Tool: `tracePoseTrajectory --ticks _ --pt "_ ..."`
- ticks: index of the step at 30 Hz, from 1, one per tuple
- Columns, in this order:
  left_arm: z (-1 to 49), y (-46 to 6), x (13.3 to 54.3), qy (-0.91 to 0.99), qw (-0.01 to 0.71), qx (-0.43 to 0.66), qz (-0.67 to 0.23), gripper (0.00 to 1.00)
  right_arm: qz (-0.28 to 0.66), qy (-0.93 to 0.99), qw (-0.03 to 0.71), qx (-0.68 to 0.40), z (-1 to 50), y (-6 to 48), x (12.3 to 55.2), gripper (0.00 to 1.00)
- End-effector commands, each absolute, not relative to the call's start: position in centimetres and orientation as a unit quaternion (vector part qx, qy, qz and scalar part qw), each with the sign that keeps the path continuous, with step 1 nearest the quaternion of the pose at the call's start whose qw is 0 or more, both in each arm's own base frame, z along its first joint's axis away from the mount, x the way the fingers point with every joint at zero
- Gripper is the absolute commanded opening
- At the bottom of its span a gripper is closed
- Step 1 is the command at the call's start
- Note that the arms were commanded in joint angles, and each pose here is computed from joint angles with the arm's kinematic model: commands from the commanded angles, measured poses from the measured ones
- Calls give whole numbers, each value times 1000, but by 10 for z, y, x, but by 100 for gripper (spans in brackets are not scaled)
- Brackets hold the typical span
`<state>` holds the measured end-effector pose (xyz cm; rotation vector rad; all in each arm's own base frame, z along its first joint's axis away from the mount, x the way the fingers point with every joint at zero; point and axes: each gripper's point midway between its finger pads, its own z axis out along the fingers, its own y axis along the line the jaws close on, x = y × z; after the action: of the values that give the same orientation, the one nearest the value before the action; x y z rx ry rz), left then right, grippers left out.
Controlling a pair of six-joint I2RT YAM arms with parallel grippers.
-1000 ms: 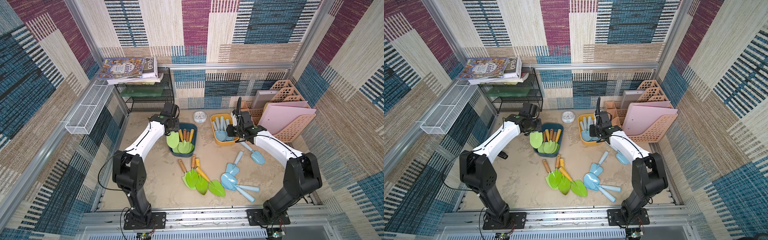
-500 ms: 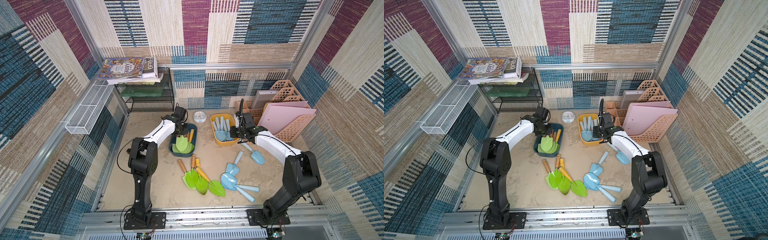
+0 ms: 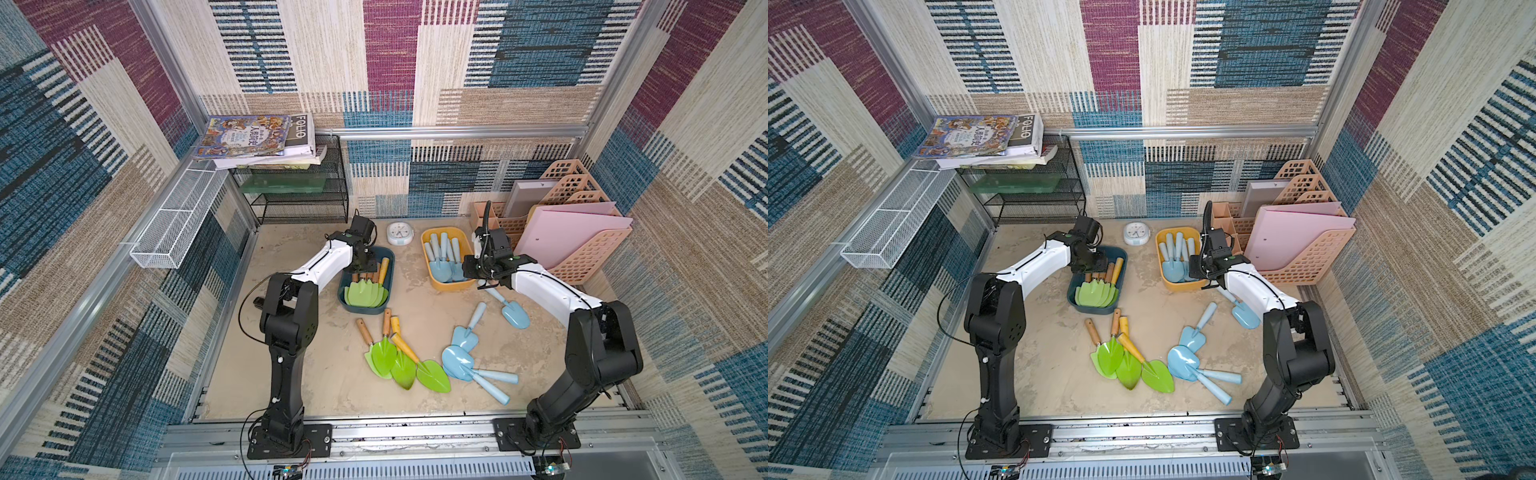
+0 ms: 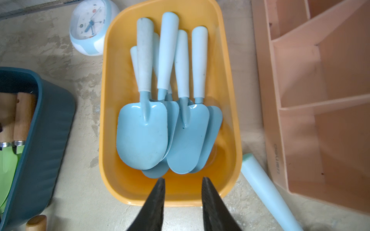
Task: Sort the small shovels by color and place them into the storage box
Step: Place the shovel in the storage box, then pick up the shovel from the center of the board.
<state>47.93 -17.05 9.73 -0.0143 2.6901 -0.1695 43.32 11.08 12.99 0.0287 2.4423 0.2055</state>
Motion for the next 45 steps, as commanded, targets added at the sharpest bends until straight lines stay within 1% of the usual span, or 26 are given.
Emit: tracePoseTrajectory --ticks 1,4,7,12,17,23,27,32,38,43,45 --pt "119 -172 471 969 240 -7 -58 59 83 936 340 50 132 97 429 36" --pt "136 -171 458 964 260 -11 -56 59 80 941 319 78 120 80 419 36" --pt "144 -172 442 958 275 -26 -72 59 74 947 297 98 106 68 405 37" --pt "142 -169 423 955 282 -38 -79 59 84 949 270 138 85 50 386 37" --pt "136 -166 418 958 274 -43 -75 59 97 952 258 131 82 53 374 37" --pt "136 -167 418 958 274 -43 -77 59 106 958 226 138 66 57 342 38" --pt "134 -166 419 959 272 -42 -72 59 133 963 200 125 59 73 321 38" --pt "135 -166 418 959 271 -42 -74 59 153 970 163 97 59 103 281 37" --pt "135 -164 416 959 270 -42 -68 60 164 979 114 47 70 140 217 37" --pt "138 -164 417 958 275 -43 -70 60 159 985 42 58 49 147 160 37" --pt "139 -163 417 957 277 -44 -70 60 137 988 19 69 39 140 143 37"
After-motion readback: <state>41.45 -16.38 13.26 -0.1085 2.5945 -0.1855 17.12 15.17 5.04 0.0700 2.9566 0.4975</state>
